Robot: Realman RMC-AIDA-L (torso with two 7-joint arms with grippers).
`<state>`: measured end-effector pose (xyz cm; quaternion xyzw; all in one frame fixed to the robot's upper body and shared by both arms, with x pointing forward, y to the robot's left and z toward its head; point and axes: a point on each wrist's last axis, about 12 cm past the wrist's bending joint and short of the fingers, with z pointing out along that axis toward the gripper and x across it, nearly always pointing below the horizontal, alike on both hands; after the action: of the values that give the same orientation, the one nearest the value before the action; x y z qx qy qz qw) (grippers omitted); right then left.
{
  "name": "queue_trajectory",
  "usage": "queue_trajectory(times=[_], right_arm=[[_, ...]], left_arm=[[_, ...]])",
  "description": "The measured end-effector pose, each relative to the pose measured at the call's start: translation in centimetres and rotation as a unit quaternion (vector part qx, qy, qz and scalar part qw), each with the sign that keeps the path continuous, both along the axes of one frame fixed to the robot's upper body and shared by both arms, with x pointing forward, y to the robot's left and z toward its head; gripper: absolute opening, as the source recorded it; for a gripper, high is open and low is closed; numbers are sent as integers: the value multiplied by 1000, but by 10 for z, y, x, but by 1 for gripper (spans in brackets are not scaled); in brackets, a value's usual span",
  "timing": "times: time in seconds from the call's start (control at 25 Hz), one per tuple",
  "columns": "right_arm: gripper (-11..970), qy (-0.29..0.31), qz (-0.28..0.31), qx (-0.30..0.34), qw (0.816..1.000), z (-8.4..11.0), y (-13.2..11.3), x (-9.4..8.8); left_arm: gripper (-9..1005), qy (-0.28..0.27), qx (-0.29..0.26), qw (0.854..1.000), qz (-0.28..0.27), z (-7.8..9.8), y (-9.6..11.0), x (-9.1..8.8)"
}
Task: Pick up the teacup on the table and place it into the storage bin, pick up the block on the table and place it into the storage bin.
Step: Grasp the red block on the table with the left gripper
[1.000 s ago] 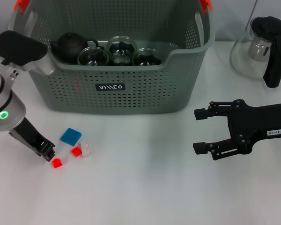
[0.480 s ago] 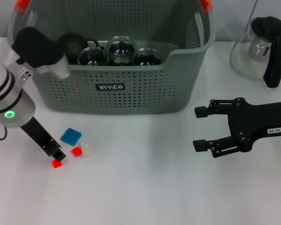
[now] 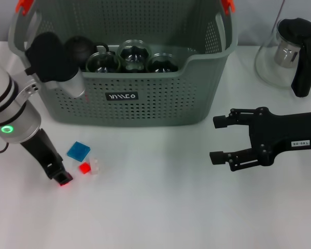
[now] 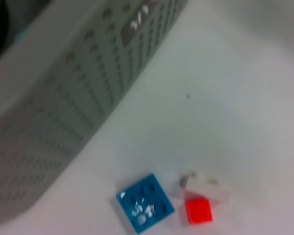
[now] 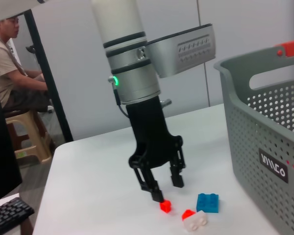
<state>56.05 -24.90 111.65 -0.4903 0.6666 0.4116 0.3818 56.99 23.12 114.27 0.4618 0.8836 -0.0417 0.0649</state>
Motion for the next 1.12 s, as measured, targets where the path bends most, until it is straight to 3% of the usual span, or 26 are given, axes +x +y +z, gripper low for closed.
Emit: queue_trajectory(times=[0.48, 1.12], right_arm=[[943, -1, 4, 0, 1000, -2, 7, 1], [943, -3, 3, 2, 1000, -2, 8, 2]], left_arm=[[517, 15, 8, 1000, -17, -13, 1, -9], [516, 2, 15, 1000, -15, -22, 4, -3]])
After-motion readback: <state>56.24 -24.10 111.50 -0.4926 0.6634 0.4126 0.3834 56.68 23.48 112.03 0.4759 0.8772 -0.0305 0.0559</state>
